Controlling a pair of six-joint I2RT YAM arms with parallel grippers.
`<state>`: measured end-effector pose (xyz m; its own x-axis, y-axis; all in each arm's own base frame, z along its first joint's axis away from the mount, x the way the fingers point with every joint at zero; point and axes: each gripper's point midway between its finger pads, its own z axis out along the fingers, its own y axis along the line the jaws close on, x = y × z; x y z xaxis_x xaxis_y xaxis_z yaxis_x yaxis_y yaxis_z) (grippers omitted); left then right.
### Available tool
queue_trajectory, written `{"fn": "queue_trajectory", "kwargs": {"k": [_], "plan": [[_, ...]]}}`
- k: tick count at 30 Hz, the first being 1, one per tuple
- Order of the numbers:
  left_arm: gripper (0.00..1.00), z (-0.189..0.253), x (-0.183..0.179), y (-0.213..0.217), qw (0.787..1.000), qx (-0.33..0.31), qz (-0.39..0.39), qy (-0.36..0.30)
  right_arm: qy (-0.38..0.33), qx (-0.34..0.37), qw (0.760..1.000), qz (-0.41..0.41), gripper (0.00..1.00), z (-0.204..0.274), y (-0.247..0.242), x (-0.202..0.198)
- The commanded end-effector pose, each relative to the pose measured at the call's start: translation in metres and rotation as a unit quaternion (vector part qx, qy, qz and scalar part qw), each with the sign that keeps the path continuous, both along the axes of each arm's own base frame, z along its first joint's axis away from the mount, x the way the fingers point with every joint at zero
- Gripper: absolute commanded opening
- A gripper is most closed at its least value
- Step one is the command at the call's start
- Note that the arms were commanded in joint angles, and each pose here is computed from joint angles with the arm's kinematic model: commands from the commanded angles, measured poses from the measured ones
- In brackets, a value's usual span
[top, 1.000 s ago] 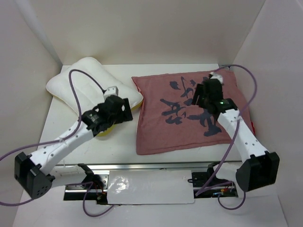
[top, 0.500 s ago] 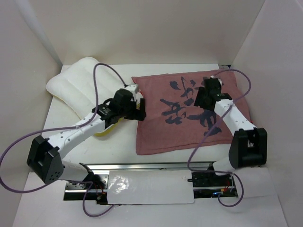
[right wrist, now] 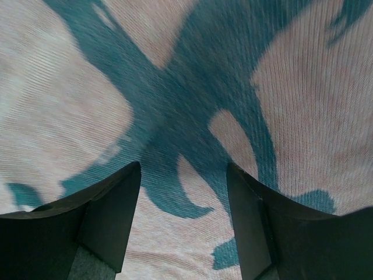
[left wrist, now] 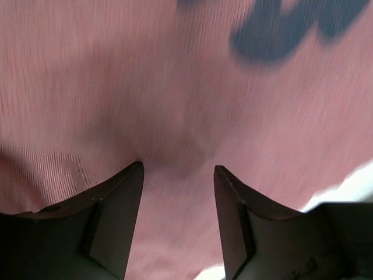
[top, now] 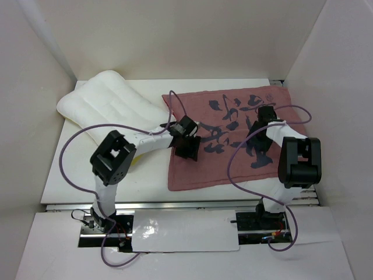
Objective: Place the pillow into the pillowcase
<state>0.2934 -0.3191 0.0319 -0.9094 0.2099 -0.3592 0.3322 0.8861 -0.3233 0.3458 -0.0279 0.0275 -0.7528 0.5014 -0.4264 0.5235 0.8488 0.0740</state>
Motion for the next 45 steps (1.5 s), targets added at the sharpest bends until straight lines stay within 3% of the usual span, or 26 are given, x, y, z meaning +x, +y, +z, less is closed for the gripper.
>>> {"fn": "queue_trajectory", "kwargs": {"k": [1, 3, 9, 11, 13, 15, 18, 23, 27, 29, 31, 32, 34, 35, 36, 38, 39, 40, 41, 42, 45], "plan": [[0.63, -0.012, 0.017, -0.008, 0.998, 0.041, 0.048, 0.027, 0.009, 0.032, 0.999, -0.011, 0.68, -0.015, 0.009, -0.012], [0.62, -0.043, 0.026, -0.006, 0.992, 0.091, 0.075, 0.055, 0.021, 0.04, 0.999, 0.004, 0.68, -0.019, 0.014, -0.022], [0.62, -0.039, 0.084, -0.033, 0.991, 0.068, 0.106, 0.042, 0.056, 0.096, 0.993, 0.045, 0.68, -0.031, 0.044, -0.055], [0.62, -0.042, 0.102, -0.03, 0.989, 0.084, 0.121, 0.027, 0.065, 0.124, 0.988, 0.069, 0.63, -0.036, 0.063, -0.069], [0.63, -0.027, 0.134, -0.042, 0.99, 0.056, 0.133, 0.001, 0.064, 0.15, 0.982, 0.092, 0.63, -0.032, 0.083, -0.079], [0.63, -0.047, 0.149, -0.044, 0.99, 0.033, 0.134, 0.028, 0.074, 0.166, 0.974, 0.134, 0.62, -0.031, 0.112, -0.097], [0.59, -0.03, 0.176, -0.064, 0.991, -0.02, 0.131, -0.007, 0.044, 0.216, 0.944, 0.245, 0.57, -0.011, 0.17, -0.113], [0.66, 0.007, 0.205, -0.101, 0.985, -0.121, 0.097, -0.075, 0.003, 0.298, 0.824, 0.482, 0.55, 0.022, 0.269, -0.139], [0.7, 0.022, 0.211, -0.118, 0.979, -0.167, 0.075, -0.092, -0.029, 0.353, 0.704, 0.616, 0.55, 0.053, 0.352, -0.172], [0.71, 0.032, 0.207, -0.125, 0.976, -0.191, 0.062, -0.089, -0.037, 0.371, 0.662, 0.651, 0.55, 0.059, 0.372, -0.18], [0.71, 0.03, 0.213, -0.119, 0.975, -0.191, 0.068, -0.091, -0.061, 0.369, 0.643, 0.668, 0.55, 0.077, 0.389, -0.175], [0.75, 0.031, 0.211, -0.12, 0.975, -0.194, 0.065, -0.088, -0.068, 0.361, 0.642, 0.673, 0.55, 0.08, 0.39, -0.171], [0.82, 0.046, 0.224, -0.106, 0.972, -0.204, 0.074, -0.095, -0.081, 0.332, 0.667, 0.662, 0.55, 0.088, 0.386, -0.154], [0.9, 0.052, 0.226, -0.101, 0.97, -0.208, 0.071, -0.101, -0.098, 0.321, 0.673, 0.66, 0.55, 0.099, 0.38, -0.148], [1.0, 0.055, 0.225, -0.098, 0.971, -0.203, 0.07, -0.105, -0.106, 0.297, 0.697, 0.644, 0.55, 0.103, 0.371, -0.136], [1.0, 0.084, 0.236, -0.078, 0.967, -0.193, 0.082, -0.142, -0.144, 0.278, 0.724, 0.615, 0.59, 0.126, 0.345, -0.114], [1.0, 0.096, 0.236, -0.074, 0.966, -0.191, 0.082, -0.155, -0.149, 0.256, 0.761, 0.577, 0.61, 0.124, 0.32, -0.094], [1.0, 0.129, 0.235, -0.069, 0.96, -0.194, 0.082, -0.183, -0.16, 0.243, 0.78, 0.554, 0.61, 0.128, 0.305, -0.084], [1.0, 0.131, 0.231, -0.062, 0.961, -0.181, 0.079, -0.191, -0.185, 0.209, 0.806, 0.522, 0.62, 0.14, 0.283, -0.069], [1.0, 0.142, 0.229, -0.057, 0.96, -0.178, 0.078, -0.202, -0.2, 0.181, 0.843, 0.466, 0.65, 0.14, 0.249, -0.043], [1.0, 0.183, 0.203, -0.051, 0.955, -0.173, 0.05, -0.234, -0.213, 0.103, 0.924, 0.3, 0.69, 0.141, 0.158, 0.007]]}}
